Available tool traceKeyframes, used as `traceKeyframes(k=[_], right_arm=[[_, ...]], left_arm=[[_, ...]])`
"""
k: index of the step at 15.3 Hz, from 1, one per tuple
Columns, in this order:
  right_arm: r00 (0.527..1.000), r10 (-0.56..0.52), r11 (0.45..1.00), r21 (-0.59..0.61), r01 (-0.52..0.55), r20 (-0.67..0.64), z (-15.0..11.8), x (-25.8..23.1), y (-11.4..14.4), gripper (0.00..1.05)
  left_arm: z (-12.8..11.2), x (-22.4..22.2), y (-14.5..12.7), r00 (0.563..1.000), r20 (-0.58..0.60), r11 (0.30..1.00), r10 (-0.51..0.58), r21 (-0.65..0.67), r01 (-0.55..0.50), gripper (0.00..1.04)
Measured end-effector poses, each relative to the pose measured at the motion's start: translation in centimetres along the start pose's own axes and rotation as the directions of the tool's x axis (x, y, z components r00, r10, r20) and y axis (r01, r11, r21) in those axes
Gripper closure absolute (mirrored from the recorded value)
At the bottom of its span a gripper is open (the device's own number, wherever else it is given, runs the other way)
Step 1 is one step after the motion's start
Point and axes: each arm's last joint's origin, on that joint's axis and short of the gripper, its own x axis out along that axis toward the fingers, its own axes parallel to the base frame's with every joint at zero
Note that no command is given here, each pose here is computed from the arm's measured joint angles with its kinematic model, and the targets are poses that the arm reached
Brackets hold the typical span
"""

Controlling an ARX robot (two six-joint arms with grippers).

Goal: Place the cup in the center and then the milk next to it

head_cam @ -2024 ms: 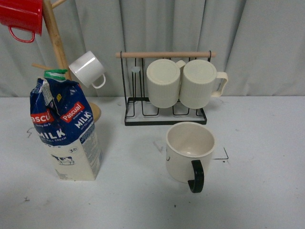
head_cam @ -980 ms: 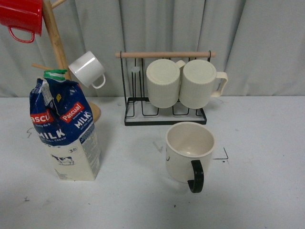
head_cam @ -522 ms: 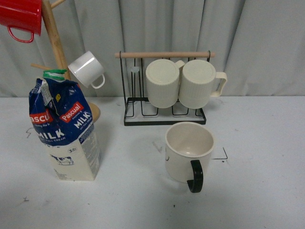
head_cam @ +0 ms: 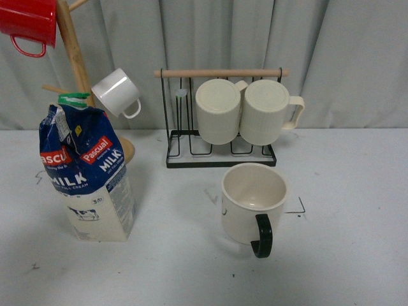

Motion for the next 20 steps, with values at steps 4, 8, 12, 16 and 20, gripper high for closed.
traceKeyframes(k=[4,8,12,16,20], right_arm=[[1.0,0.0,1.0,0.0,0.0,0.0,0.0,0.0,0.0,0.06],[1.0,0.0,1.0,0.0,0.0,0.0,0.0,0.0,0.0,0.06],[1.0,0.0,1.0,0.0,0.0,0.0,0.0,0.0,0.0,0.06],[1.0,0.0,1.0,0.0,0.0,0.0,0.0,0.0,0.0,0.06],[1.0,0.0,1.0,0.0,0.0,0.0,0.0,0.0,0.0,0.06]], left_arm=[[5.3,11.6,-1.1,0.998,-0.022,0.993,-0.05,0.105,0.052,0.07],[5.4,14.1,-0.7,0.995,-0.082,0.991,-0.055,0.115,0.064,0.07],[5.6,15.3,0.0,0.992,-0.103,0.992,-0.068,0.1,0.078,0.07],[4.6,16.4,-0.2,0.976,-0.182,0.988,-0.117,0.079,0.133,0.07],[0.9,19.7,-2.0,0.959,-0.282,0.988,-0.013,0.142,0.055,0.07]])
